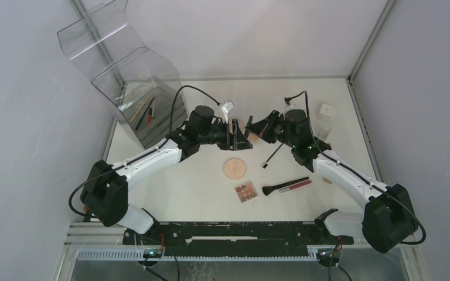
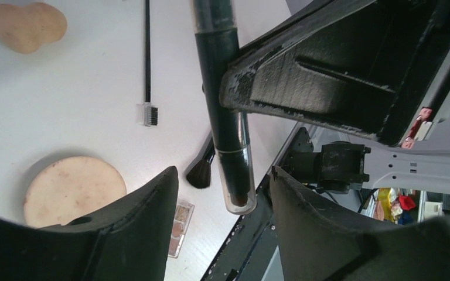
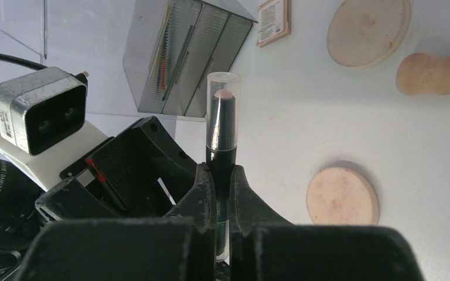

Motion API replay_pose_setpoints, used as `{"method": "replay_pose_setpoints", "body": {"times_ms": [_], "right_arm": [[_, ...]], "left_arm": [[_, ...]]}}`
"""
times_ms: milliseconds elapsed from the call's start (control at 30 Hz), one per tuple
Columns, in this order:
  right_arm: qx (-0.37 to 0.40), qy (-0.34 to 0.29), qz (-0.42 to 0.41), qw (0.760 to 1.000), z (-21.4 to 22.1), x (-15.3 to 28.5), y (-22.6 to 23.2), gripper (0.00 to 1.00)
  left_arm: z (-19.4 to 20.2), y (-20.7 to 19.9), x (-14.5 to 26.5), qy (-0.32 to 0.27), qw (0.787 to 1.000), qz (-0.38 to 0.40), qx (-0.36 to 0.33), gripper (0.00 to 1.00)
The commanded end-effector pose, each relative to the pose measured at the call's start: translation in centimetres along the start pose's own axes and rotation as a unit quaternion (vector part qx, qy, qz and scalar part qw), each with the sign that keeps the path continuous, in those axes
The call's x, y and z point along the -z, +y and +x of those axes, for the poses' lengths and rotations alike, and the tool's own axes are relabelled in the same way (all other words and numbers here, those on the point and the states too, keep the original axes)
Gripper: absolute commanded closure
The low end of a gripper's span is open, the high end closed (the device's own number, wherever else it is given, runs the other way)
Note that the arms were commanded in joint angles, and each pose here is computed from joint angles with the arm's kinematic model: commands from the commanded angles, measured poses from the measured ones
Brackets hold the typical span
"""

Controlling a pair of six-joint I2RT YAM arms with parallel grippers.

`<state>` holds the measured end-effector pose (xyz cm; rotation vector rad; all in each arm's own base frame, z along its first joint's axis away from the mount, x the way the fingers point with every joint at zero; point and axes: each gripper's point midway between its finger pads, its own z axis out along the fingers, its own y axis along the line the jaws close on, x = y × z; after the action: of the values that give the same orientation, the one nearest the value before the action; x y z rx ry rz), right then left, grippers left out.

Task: Organize the makeup
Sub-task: Place the makeup in the storage box.

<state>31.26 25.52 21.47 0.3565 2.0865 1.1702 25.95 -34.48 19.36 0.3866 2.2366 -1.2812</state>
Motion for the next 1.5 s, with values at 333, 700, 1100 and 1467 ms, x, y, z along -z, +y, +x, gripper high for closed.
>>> {"method": "replay_pose_setpoints", "body": {"times_ms": [333, 700, 1100, 1467], "right_arm": [[0.026, -0.004, -0.047, 0.999, -0.5, 0.4, 2.3, 1.00], [0.047, -0.046, -0.020, 0.998, -2.9, 2.4, 1.3, 0.34], [0.055, -0.189, 0.146, 0.969, -10.6, 12.7, -8.5, 0.34], [0.036, -0.175, 0.146, 0.973, -9.9, 12.7, -9.7, 0.34]], "left_arm": [[-3.6, -3.6, 0.0, -0.037, 0.998, 0.049, -0.025, 0.72], [-3.9, -0.8, 2.5, -0.029, 0.995, -0.040, -0.086, 0.91], [-9.1, 11.1, 22.4, -0.017, 0.825, -0.505, -0.252, 0.96], [-16.1, 17.1, 32.1, -0.018, 0.679, -0.700, -0.221, 0.92]]}}
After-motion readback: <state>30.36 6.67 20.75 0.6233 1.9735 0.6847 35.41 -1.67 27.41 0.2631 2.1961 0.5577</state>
